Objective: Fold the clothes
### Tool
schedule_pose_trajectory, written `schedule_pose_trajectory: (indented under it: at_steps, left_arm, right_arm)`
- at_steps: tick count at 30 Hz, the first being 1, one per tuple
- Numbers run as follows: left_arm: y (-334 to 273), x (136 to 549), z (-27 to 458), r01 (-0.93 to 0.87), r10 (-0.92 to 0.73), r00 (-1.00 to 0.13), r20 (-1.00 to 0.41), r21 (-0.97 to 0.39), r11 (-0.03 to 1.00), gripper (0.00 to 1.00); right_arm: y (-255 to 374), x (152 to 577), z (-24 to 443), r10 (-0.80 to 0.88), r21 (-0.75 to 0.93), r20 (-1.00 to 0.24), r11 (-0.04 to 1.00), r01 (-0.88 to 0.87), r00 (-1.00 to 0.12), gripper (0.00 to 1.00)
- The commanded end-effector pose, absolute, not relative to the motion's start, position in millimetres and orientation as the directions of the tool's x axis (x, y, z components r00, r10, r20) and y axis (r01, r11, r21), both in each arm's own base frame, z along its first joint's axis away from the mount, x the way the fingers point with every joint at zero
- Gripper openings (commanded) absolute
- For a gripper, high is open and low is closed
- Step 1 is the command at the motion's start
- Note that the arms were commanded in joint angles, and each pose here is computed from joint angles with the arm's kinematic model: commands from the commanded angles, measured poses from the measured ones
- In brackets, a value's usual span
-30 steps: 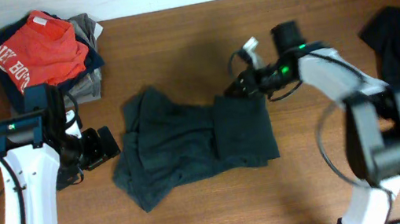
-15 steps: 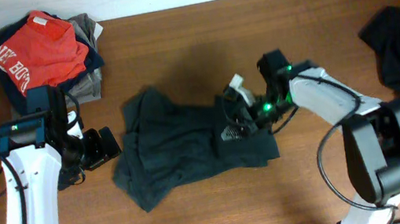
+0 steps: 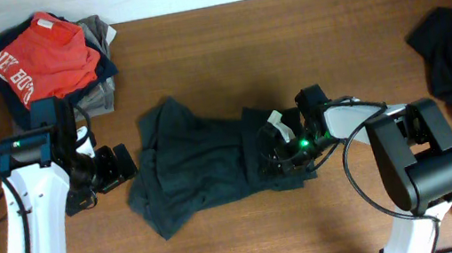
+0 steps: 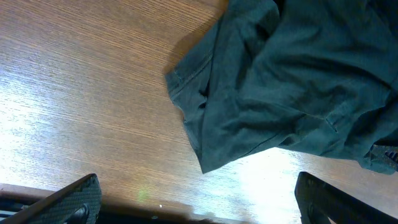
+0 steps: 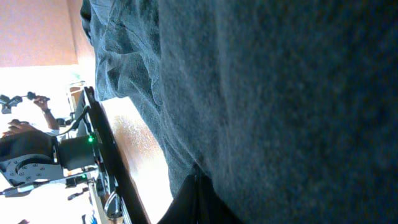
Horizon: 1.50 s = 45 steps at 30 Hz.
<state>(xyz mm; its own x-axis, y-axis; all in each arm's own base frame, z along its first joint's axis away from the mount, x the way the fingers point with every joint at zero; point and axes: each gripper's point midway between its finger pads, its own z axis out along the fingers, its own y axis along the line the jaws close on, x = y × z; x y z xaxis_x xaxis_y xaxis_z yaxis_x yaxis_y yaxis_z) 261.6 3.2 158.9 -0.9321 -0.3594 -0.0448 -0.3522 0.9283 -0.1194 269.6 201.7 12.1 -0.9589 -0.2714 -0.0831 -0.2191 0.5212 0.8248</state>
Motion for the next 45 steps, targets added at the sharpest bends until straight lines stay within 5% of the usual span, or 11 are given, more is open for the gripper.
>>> schedule_pose_trajectory:
  at_steps: [1, 9, 11, 14, 15, 20, 27, 45]
  left_arm:
    - [-0.7, 259.7, 158.3, -0.333, -0.34, -0.939, -0.038, -0.132, 0.934, 0.99]
    - [0.9, 281.6, 160.6, -0.293, -0.313, -0.941, -0.129, -0.151, 0.944, 0.99]
    - [1.5, 289.4, 160.7, -0.286, -0.311, -0.937, -0.16, -0.158, 0.945, 0.99]
    - [2.4, 298.9, 155.3, -0.27, -0.298, -0.935, -0.19, -0.161, 0.949, 0.99]
    - [4.2, 299.9, 151.7, -0.267, -0.292, -0.937, -0.189, -0.15, 0.952, 0.99]
    - [12.7, 307.3, 124.5, -0.286, -0.301, -0.946, -0.12, -0.13, 0.949, 0.99]
    - [-12.7, 325.2, 87.0, -0.12, -0.145, -0.989, -0.04, -0.367, 0.922, 0.99]
    - [-13.6, 336.4, 15.6, -0.074, -0.062, -0.997, 0.041, -0.525, 0.848, 0.99]
  right_arm:
    - [201.3, 271.5, 21.2, -0.253, 0.844, -0.054, 0.505, -0.179, -0.966, 0.04]
    - [188.2, 287.7, 118.6, -0.249, 0.826, -0.183, 0.486, -0.286, -0.951, 0.14]
    - [186.7, 285.2, 139.4, -0.25, 0.812, -0.211, 0.493, -0.312, -0.945, 0.3]
    - [179.8, 276.5, 151.7, -0.264, 0.767, -0.23, 0.543, -0.342, -0.937, 0.69]
    - [177.0, 273.7, 152.6, -0.268, 0.754, -0.226, 0.561, -0.342, -0.936, 0.71]
    - [173.1, 259.0, 156.7, -0.277, 0.75, -0.181, 0.582, -0.314, -0.944, 0.71]
    - [177.1, 249.2, 147.0, -0.331, 0.725, -0.172, 0.595, -0.346, -0.928, 0.72]
    - [194.2, 238.1, 151.8, -0.384, 0.749, -0.196, 0.535, -0.391, -0.902, 0.73]
